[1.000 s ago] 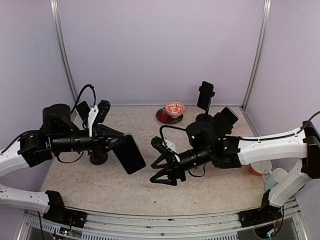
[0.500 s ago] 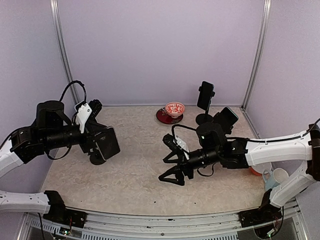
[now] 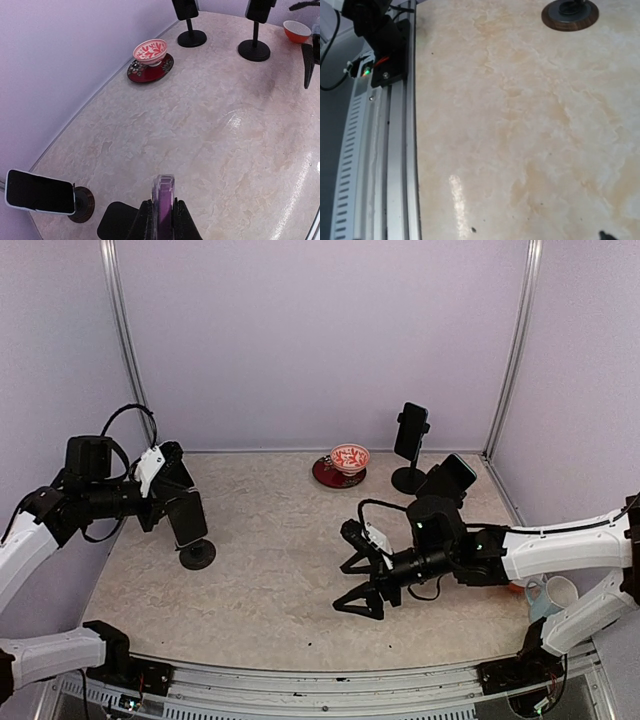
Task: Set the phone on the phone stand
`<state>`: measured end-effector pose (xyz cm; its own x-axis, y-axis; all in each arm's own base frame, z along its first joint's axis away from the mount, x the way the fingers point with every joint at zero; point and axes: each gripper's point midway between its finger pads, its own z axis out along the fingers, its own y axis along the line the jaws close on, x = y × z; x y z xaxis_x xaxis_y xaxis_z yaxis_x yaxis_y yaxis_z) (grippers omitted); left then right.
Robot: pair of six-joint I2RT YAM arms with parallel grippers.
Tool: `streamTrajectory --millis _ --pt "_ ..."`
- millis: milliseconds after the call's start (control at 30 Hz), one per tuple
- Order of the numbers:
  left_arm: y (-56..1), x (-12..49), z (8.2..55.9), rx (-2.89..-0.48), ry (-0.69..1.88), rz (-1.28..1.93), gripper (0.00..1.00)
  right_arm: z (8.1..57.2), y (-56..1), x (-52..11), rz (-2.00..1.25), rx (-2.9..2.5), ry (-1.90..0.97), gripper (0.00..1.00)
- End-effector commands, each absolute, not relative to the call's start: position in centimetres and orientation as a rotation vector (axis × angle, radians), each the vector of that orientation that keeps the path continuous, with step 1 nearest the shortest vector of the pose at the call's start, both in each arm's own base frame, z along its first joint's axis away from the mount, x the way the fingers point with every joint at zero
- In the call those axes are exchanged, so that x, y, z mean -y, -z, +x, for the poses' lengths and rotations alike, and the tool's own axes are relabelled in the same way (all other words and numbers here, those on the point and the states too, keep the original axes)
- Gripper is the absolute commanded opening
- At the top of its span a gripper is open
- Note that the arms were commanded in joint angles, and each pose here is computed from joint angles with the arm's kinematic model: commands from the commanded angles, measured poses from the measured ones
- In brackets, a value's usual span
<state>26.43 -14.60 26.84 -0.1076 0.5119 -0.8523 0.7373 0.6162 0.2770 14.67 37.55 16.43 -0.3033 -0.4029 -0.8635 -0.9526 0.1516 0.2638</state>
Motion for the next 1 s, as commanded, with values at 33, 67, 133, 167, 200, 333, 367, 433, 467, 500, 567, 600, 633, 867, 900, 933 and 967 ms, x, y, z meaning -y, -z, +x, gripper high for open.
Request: streamTrajectory --millis 33,67,133,167,200,333,367,433,467,500,567,600,633,867,900,933,967 --pt "-27.5 16.0 26.4 -1.588 0.369 1.182 0.00 15.0 -16.9 -36.8 -1.297 -1.742 -1.101 1.00" --pt "-27.4 16.2 26.3 -1.573 0.387 1.208 0.00 15.1 -16.8 -36.7 -1.299 -1.740 -1.097 1.00" --pt "-27.2 16.5 26.1 -1.554 0.427 1.255 0.00 15.0 -16.6 -36.4 -1.301 -1.732 -1.100 1.00" --pt "-27.2 16.5 26.1 -1.549 0.448 1.271 0.00 14.9 -16.7 -36.2 -1.301 -1.723 -1.107 1.00" --pt "-27.2 16.4 26.3 -1.549 0.466 1.280 0.00 14.9 -16.8 -36.1 -1.299 -1.715 -1.114 1.00" --pt "-26.3 16.2 26.7 -1.544 0.543 1.331 0.00 14.4 -16.8 -35.9 -1.308 -1.695 -1.144 1.00" --pt "-25.9 16.1 26.9 -1.552 0.551 1.342 0.00 14.3 -16.7 -35.8 -1.309 -1.692 -1.152 1.00" --pt "-25.7 15.4 27.4 -1.560 0.556 1.336 0.00 13.9 -16.6 -35.7 -1.313 -1.686 -1.174 1.00" --pt "-25.9 15.0 27.7 -1.554 0.559 1.323 0.00 13.8 -16.5 -35.7 -1.315 -1.681 -1.185 1.00" --pt "-26.2 14.7 27.9 -1.552 0.561 1.307 0.00 13.7 -16.4 -35.7 -1.317 -1.681 -1.196 1.00" --pt "-26.4 13.9 28.2 -1.550 0.564 1.279 0.00 13.5 -16.2 -35.7 -1.321 -1.679 -1.211 1.00" --pt "-26.4 13.6 28.4 -1.555 0.563 1.267 0.00 13.4 -16.1 -35.7 -1.324 -1.680 -1.219 1.00" --pt "-26.4 13.3 28.6 -1.559 0.561 1.259 0.00 13.3 -16.1 -35.8 -1.326 -1.676 -1.226 1.00" --pt "-26.3 12.3 29.8 -1.559 0.575 1.246 0.00 12.8 -16.2 -35.8 -1.338 -1.662 -1.267 1.00" --pt "-26.2 12.2 30.0 -1.563 0.575 1.251 0.00 12.7 -16.2 -35.8 -1.337 -1.660 -1.270 1.00" --pt "-26.2 12.2 30.2 -1.566 0.574 1.254 0.00 12.7 -16.3 -35.8 -1.336 -1.657 -1.270 1.00" --pt "-26.1 12.1 30.3 -1.568 0.572 1.258 0.00 12.7 -16.4 -35.8 -1.334 -1.654 -1.272 1.00"
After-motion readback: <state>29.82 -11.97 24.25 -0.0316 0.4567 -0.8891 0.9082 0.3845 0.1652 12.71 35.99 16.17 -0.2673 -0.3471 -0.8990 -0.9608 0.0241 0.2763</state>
